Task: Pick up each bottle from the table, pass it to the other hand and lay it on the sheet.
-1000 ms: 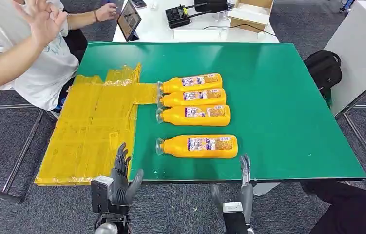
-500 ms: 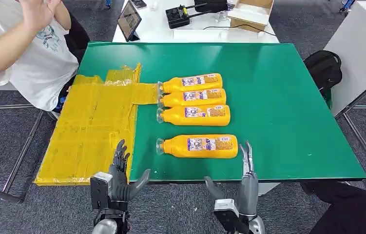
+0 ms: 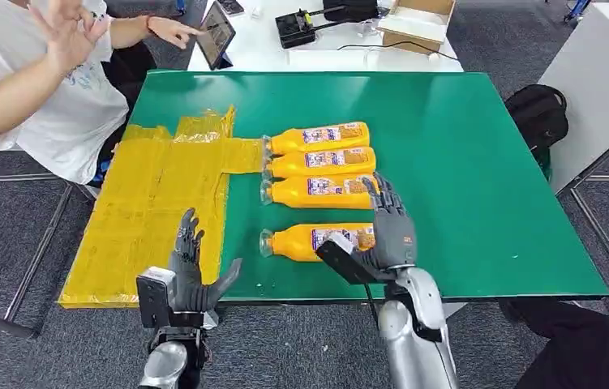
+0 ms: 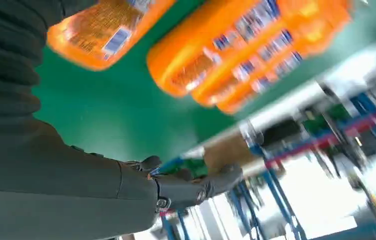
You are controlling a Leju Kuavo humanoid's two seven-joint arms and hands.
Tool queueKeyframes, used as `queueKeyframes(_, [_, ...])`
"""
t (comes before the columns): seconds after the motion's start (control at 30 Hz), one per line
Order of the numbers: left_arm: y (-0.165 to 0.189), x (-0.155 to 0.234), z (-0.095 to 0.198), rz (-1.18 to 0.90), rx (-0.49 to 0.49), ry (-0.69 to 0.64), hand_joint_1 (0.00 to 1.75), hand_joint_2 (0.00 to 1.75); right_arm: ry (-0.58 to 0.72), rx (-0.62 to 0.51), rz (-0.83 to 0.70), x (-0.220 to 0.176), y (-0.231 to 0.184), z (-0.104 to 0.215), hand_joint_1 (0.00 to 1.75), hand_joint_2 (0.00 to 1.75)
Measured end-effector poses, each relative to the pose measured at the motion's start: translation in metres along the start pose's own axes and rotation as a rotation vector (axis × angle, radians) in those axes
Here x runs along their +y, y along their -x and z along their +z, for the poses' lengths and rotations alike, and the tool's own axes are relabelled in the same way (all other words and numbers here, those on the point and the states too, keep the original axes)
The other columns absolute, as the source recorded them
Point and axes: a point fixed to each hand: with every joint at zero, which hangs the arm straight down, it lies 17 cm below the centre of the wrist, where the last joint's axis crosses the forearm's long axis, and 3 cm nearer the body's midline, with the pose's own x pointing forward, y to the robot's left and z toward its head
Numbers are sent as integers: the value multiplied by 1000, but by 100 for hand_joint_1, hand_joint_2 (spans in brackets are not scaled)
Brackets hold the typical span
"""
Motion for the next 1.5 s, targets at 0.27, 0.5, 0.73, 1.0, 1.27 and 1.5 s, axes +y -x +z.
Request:
queueKeyframes(0.27, [-3,4,-8,2,-15,-5,0,175,-183,83,9,55,42,-19,0,175])
queueKeyframes(0.5, [-3,5,-10,1,-18,-9,0,175,-310,72,-47,87,42,-19,0,175])
queueKeyframes(0.73, [-1,8,-10,-3,-18,-15,0,175,-417,51,-101,117,41,-3,0,175])
queueKeyframes(1.0, [2,11,-10,-5,-11,-21,0,175,-453,20,-139,122,36,1,0,175])
queueKeyframes(1.27, [2,11,-11,-5,-11,-22,0,175,-458,15,-137,123,36,1,0,175])
queueKeyframes(1.5, [3,11,-11,-5,-9,-22,0,175,-468,20,-129,123,41,3,0,175])
